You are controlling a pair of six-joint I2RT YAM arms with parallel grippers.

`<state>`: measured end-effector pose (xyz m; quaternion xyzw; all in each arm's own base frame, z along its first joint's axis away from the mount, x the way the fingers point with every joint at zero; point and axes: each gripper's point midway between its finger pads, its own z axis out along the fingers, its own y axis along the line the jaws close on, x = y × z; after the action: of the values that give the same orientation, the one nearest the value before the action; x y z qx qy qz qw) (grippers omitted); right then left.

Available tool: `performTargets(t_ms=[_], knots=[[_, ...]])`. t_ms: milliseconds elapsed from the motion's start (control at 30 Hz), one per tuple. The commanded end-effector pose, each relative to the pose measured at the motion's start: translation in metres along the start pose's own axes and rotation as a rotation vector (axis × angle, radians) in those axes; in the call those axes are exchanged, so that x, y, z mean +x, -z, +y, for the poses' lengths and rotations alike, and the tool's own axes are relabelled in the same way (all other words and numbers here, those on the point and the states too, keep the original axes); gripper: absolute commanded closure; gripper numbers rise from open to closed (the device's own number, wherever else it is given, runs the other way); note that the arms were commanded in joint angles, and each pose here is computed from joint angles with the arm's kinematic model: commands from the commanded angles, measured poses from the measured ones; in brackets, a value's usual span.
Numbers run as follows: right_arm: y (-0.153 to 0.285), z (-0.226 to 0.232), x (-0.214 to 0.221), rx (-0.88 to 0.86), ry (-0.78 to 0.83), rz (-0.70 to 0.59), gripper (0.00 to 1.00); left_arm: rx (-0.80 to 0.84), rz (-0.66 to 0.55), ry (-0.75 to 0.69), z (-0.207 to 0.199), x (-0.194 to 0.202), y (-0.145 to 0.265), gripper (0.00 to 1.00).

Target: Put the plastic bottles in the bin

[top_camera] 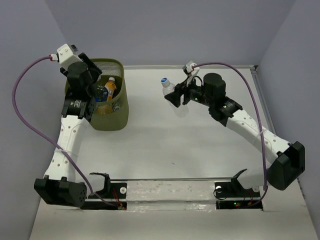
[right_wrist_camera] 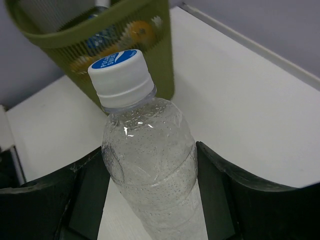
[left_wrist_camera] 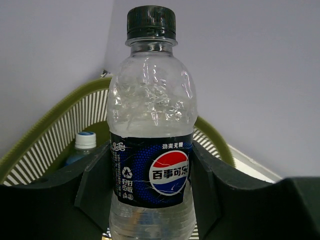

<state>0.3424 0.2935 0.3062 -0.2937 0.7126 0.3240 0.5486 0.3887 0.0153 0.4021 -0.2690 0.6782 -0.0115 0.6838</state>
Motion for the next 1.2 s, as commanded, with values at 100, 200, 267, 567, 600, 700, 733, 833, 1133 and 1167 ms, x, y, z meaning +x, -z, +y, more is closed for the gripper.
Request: performTargets(t_ms=[100, 200, 267, 567, 600, 700, 733, 833, 1133, 1167], knots=[[-0.005, 0.143, -0.081, -0.36, 0.037, -0.257, 0.72, -0.077, 0.057, -0.005, 0.023, 0.026, -0.038, 0.09], [0.002, 0.161, -0.121, -0.4, 0.015, -0.34, 0.72, -0.051, 0.069, 0.018, 0.02, 0.028, -0.031, 0.01], [0.002, 0.181, -0.147, -0.466, 0.002, -0.396, 0.72, -0.026, 0.064, 0.04, 0.016, 0.022, -0.024, 0.01], [-0.037, 0.204, -0.206, -0.507, -0.154, -0.567, 0.72, 0.186, -0.081, 0.202, -0.004, -0.045, 0.053, 0.01], [-0.036, 0.205, -0.22, -0.511, -0.161, -0.6, 0.72, 0.227, -0.127, 0.22, -0.005, -0.061, 0.073, 0.01], [-0.078, 0.203, -0.214, -0.503, -0.2, -0.585, 0.72, 0.33, -0.212, 0.265, -0.01, -0.09, 0.112, 0.01], [-0.074, 0.208, -0.238, -0.524, -0.196, -0.633, 0.72, 0.372, -0.221, 0.274, -0.014, -0.094, 0.122, 0.01], [-0.113, 0.205, -0.243, -0.512, -0.213, -0.657, 0.72, 0.467, -0.248, 0.275, -0.029, -0.113, 0.15, 0.01], [-0.2, 0.189, -0.182, -0.431, -0.356, -0.583, 0.72, 0.536, -0.264, 0.256, -0.043, -0.123, 0.176, 0.01], [-0.204, 0.186, -0.178, -0.415, -0.361, -0.57, 0.71, 0.539, -0.262, 0.252, -0.044, -0.122, 0.176, 0.01]])
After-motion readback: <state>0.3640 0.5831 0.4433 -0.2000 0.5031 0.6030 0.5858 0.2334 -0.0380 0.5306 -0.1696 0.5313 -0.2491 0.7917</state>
